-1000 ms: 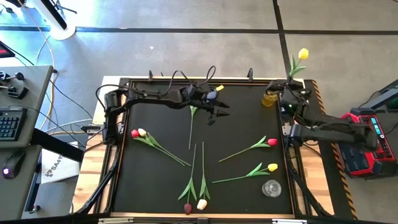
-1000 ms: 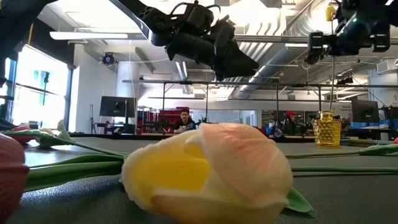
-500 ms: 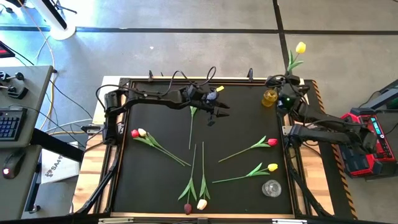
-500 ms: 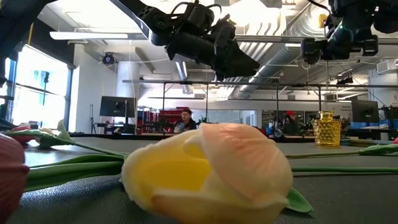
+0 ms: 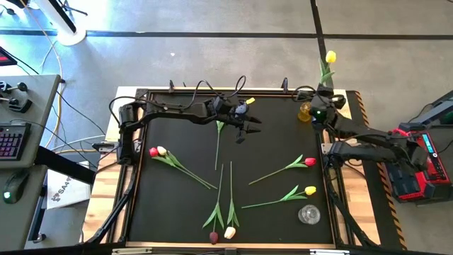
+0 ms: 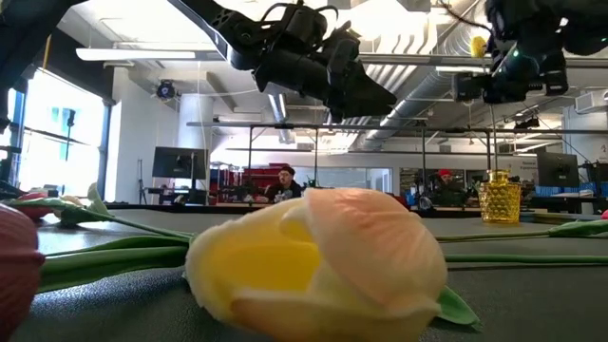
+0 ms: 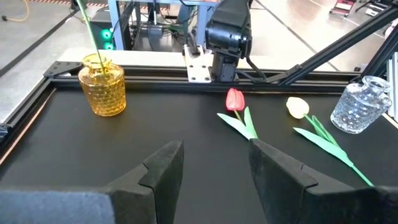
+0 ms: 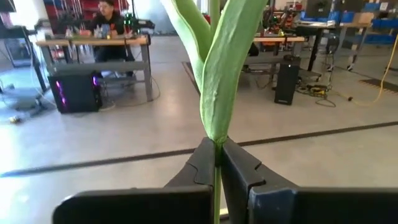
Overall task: Sort flowers into vase by color
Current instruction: Put the top yellow flower into the yellow vase, then put the yellow flower into the yellow vase
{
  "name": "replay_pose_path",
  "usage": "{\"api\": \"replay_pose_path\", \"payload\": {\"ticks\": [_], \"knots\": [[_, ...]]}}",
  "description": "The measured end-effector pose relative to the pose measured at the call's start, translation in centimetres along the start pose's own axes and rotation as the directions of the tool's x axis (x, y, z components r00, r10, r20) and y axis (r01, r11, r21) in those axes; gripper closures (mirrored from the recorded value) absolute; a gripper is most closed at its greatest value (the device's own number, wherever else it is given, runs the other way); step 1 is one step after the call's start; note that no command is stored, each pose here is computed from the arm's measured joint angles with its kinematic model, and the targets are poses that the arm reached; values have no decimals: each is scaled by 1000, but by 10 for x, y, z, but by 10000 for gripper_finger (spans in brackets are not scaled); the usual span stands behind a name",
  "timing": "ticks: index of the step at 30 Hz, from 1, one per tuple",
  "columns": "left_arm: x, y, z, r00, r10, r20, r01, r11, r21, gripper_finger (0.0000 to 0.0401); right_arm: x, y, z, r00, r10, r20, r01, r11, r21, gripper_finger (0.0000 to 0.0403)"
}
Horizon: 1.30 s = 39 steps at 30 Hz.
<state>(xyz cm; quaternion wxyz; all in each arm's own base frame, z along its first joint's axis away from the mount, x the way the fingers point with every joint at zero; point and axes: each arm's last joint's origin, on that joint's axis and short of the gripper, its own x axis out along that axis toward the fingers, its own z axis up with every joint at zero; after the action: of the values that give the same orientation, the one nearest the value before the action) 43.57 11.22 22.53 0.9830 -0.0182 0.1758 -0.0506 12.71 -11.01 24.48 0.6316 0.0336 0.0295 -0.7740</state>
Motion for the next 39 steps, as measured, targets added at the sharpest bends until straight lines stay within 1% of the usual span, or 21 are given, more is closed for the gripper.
{"api": "replay_pose_path", "payload": {"ticks": [2,4,8,15,19,23,25,26,28,30,35,37,39], "knots": [[0,0,-1,1000,0,-5,0,1000,-2,231,1,3,-4,1000,5,-15,-5,1000,-13,397],[0,0,-1,1000,-1,-11,1,1000,-5,231,2,5,-8,998,39,-40,-40,999,-15,388],[-1,2,-3,1000,8,-26,-9,999,-39,231,1,5,-16,985,126,-115,-122,992,43,356],[-4,9,-10,996,21,-88,-28,997,-69,231,-1,-2,-29,966,134,-222,-124,991,58,292],[-6,13,-13,993,28,-112,-38,996,-82,231,-5,-8,-30,937,203,-284,-183,978,97,267],[-7,16,-14,991,41,-126,-52,995,-88,231,-11,-15,-26,886,320,-335,-271,945,184,253],[-7,16,-15,988,64,-139,-77,993,-88,231,-14,-18,-23,847,400,-350,-332,913,239,251],[-7,17,-16,986,81,-147,-94,992,-86,231,-16,-20,-21,821,449,-352,-369,889,271,251],[-8,18,-17,981,107,-164,-121,989,-79,231,-21,-23,-16,760,549,-347,-446,830,336,251],[-8,18,-19,975,125,-183,-140,987,-75,231,-25,-26,-10,699,639,-321,-516,762,392,251],[-15,16,-22,957,122,-263,-148,986,-80,231,-36,-35,0,594,765,-250,-617,633,468,252],[-22,13,-21,941,128,-314,-162,983,-85,231,-40,-35,2,534,809,-244,-662,580,475,252],[-29,8,-24,913,149,-380,-193,978,-79,231,-43,-34,1,486,837,-252,-697,545,466,252]]}}
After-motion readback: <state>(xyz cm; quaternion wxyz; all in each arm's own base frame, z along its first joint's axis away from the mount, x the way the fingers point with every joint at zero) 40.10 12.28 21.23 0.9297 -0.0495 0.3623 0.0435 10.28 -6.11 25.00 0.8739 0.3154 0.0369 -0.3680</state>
